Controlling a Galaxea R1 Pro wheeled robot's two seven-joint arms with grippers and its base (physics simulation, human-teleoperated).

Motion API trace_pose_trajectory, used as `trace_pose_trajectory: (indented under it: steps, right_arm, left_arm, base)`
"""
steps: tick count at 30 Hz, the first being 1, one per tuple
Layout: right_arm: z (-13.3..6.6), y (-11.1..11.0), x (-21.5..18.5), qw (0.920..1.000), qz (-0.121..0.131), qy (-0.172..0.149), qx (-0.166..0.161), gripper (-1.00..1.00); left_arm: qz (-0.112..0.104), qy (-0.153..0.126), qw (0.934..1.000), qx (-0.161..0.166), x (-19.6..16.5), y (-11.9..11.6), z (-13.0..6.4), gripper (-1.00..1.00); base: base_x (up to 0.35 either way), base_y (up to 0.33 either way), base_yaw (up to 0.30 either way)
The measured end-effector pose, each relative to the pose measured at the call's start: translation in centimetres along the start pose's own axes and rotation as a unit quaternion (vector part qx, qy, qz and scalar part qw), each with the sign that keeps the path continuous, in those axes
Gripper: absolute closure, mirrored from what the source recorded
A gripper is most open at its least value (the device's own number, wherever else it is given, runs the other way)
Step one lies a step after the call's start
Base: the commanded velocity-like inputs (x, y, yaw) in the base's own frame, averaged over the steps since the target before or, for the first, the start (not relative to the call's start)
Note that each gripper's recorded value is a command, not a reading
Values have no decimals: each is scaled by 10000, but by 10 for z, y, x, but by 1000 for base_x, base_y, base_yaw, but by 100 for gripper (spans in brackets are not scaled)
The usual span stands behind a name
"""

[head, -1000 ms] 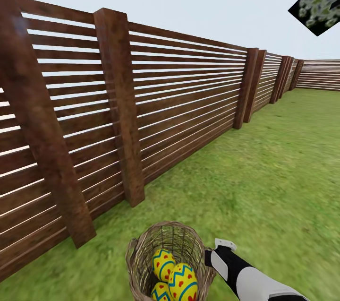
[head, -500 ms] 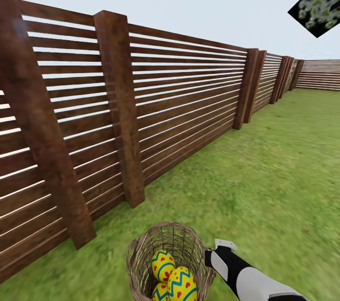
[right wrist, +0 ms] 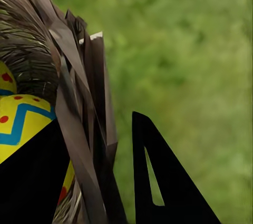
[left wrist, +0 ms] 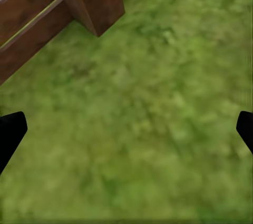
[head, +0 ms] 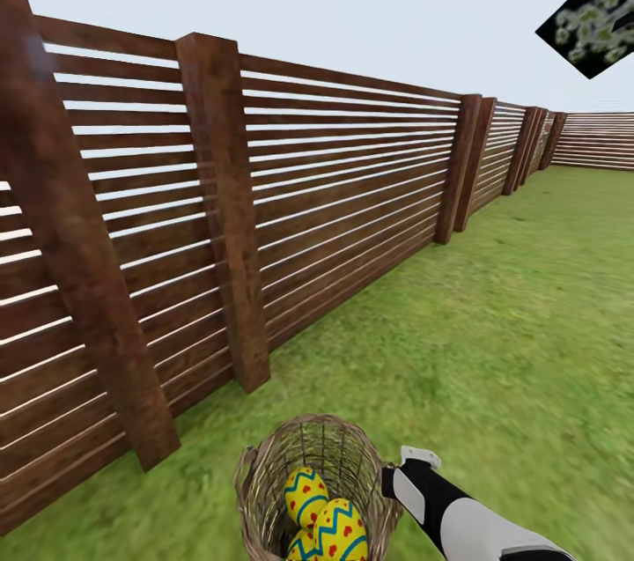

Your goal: Take the three Easter eggs out of the wicker basket on the lawn in the garden, then place them on the lawn next to a single tree (choose any tree) so that all three eggs are next to the same tree and none are left in the basket.

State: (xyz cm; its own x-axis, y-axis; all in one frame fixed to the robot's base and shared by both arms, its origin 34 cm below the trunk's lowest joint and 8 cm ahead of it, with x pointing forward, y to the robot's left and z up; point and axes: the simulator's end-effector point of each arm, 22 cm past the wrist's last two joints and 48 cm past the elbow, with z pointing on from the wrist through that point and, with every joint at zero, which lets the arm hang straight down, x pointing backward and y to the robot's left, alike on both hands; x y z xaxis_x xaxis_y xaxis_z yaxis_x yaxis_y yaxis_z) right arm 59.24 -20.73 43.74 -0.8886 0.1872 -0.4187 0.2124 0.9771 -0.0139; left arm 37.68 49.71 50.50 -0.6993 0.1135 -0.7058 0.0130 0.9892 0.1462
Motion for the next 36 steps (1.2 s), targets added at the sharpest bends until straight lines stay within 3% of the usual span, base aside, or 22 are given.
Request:
trace_pose_trajectory:
  steps: [10, 16, 28, 31, 36]
  right_arm:
    - [-18, 4, -19, 9999, 12, -132, -23, 100]
    - [-29, 4, -36, 9991, 112, -398, -33, 100]
    - [-49, 2, -45, 9991, 136, -393, -33, 100]
    - [-53, 10, -49, 9987, 209, -387, -254, 100]
    - [-62, 13, -54, 9986, 133, -401, -318, 100]
  left_arm:
    - [30, 8, 10000, -14, -16, 3, -12, -100]
    - [27, 13, 10000, -37, -26, 5, -18, -100]
    - [29, 16, 10000, -42, -44, 9, -32, -100]
    - [29, 20, 10000, -40, -48, 10, -36, -100]
    - [18, 56, 10000, -38, -54, 10, -41, -100]
  base:
    - [0, 0, 0]
    - [0, 0, 0]
    - [0, 0, -84]
    - [0, 0, -2]
    - [0, 0, -164]
